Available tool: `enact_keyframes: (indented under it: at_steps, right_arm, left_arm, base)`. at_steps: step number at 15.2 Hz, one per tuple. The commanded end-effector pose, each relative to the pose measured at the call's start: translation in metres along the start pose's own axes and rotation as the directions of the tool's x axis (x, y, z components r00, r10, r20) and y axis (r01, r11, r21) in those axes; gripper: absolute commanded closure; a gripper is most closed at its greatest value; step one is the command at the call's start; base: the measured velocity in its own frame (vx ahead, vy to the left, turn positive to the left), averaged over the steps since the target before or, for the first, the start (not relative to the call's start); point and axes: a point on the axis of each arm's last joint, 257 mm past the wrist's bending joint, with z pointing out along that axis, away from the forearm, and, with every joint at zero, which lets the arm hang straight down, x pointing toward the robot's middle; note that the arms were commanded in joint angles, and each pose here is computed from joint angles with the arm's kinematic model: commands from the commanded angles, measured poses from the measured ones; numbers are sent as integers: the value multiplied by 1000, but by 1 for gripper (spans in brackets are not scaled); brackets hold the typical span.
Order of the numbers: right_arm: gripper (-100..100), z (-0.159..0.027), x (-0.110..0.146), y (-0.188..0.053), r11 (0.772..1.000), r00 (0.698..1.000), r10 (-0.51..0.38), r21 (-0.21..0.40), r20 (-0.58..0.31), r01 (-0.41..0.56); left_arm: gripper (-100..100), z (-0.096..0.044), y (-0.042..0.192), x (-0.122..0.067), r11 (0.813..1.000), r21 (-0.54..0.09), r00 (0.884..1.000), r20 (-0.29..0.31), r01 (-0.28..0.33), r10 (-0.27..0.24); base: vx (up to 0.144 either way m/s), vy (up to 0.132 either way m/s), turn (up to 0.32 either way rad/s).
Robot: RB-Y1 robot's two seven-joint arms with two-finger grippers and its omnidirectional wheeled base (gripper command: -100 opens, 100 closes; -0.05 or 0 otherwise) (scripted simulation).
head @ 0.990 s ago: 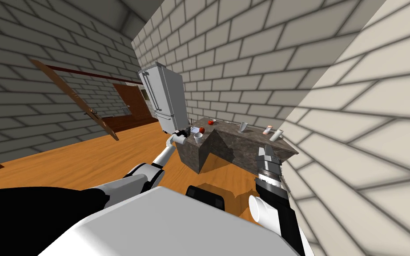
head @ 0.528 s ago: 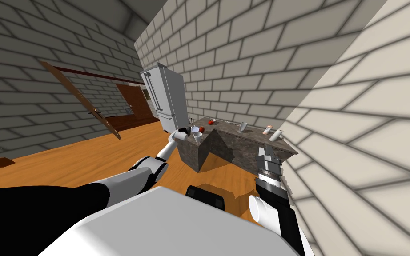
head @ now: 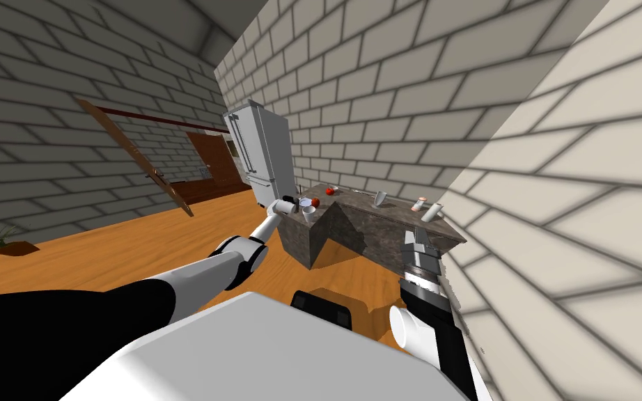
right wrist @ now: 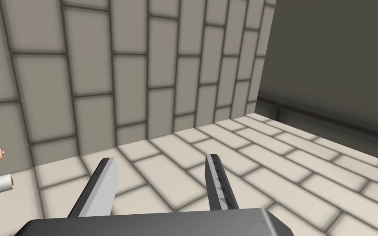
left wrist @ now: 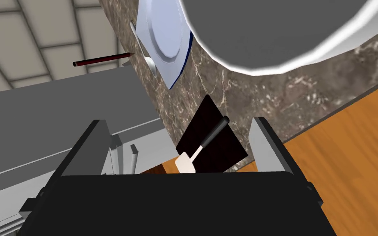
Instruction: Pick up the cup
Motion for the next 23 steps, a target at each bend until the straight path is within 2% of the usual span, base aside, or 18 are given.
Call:
enact_keyframes:
  at_steps: [1, 2, 3, 5, 6, 7, 12, 13, 15, 16, 17, 18, 19, 20, 21, 22, 23]
  right_arm:
    - [0, 0, 0, 0, 1000, 1000, 0, 0, 0, 0]
    - [0, 0, 0, 0, 1000, 1000, 0, 0, 0, 0]
    - [0, 0, 0, 0, 1000, 1000, 0, 0, 0, 0]
    - [0, 0, 0, 0, 1000, 1000, 0, 0, 0, 0]
    - [0, 0, 0, 0, 1000, 1000, 0, 0, 0, 0]
    - [0, 0, 0, 0, 1000, 1000, 0, 0, 0, 0]
    - [0, 0, 0, 0, 1000, 1000, 0, 0, 0, 0]
    - [0, 0, 0, 0, 1000, 1000, 0, 0, 0, 0]
    - [0, 0, 0, 0, 1000, 1000, 0, 0, 0, 0]
    - [0, 0, 0, 0, 1000, 1000, 0, 0, 0, 0]
    - [0, 0, 0, 0, 1000, 1000, 0, 0, 0, 0]
    - [0, 0, 0, 0, 1000, 1000, 0, 0, 0, 0]
    - [0, 0, 0, 0, 1000, 1000, 0, 0, 0, 0]
    - [0, 0, 0, 0, 1000, 1000, 0, 0, 0, 0]
    - [0, 0, 0, 0, 1000, 1000, 0, 0, 0, 0]
    - [0, 0, 0, 0, 1000, 1000, 0, 0, 0, 0]
    - [0, 0, 0, 0, 1000, 1000, 0, 0, 0, 0]
  left_arm:
    - [-100, 2, 1, 1, 999, -50, 1000, 11, 18, -18]
    - [-100, 3, 8, -1, 997, -74, 1000, 18, 19, -18]
    - [-100, 3, 2, 3, 995, -91, 999, 19, 41, -39]
    - [-100, 3, 12, 1, 989, -139, 999, 33, 43, -39]
    - [-100, 3, 12, 1, 989, -140, 999, 34, 43, -39]
    - [-100, 3, 9, 5, 983, -173, 997, 40, 66, -60]
    - [-100, -1, 21, 6, 960, -266, 995, 66, 90, -75]
    - [-100, -4, 16, 12, 951, -290, 993, 70, 109, -93]
    - [-100, -5, 26, 9, 939, -325, 992, 83, 112, -90]
    - [-100, -9, 22, 16, 928, -350, 991, 87, 130, -106]
    - [-100, -10, 30, 13, 917, -376, 990, 97, 133, -103]
    - [-100, -11, 31, 13, 915, -381, 990, 99, 133, -103]
    - [-100, -15, 30, 19, 899, -411, 988, 106, 149, -115]
    - [-100, -17, 37, 17, 889, -432, 987, 114, 151, -113]
    - [-100, -17, 37, 17, 889, -433, 987, 115, 152, -113]
    - [-100, -23, 39, 23, 868, -468, 985, 125, 167, -122]
    - [-100, -24, 43, 21, 860, -482, 984, 130, 168, -120]
  base:
    - [-18, -60, 39]
    - [-11, -45, 16]
    - [-11, -51, 37]
    - [-7, -53, 27]
    - [-3, -25, -4]
    - [-1, -35, 28]
    - [1, -44, 24]
    - [6, -47, 23]
    - [9, -48, 19]
    - [17, -49, 26]
    - [24, -51, 23]
    - [18, -33, 7]
    - [24, -34, 15]
    - [31, -37, 17]
    - [24, -31, 7]
    - [26, -33, 15]
    - [33, -36, 13]
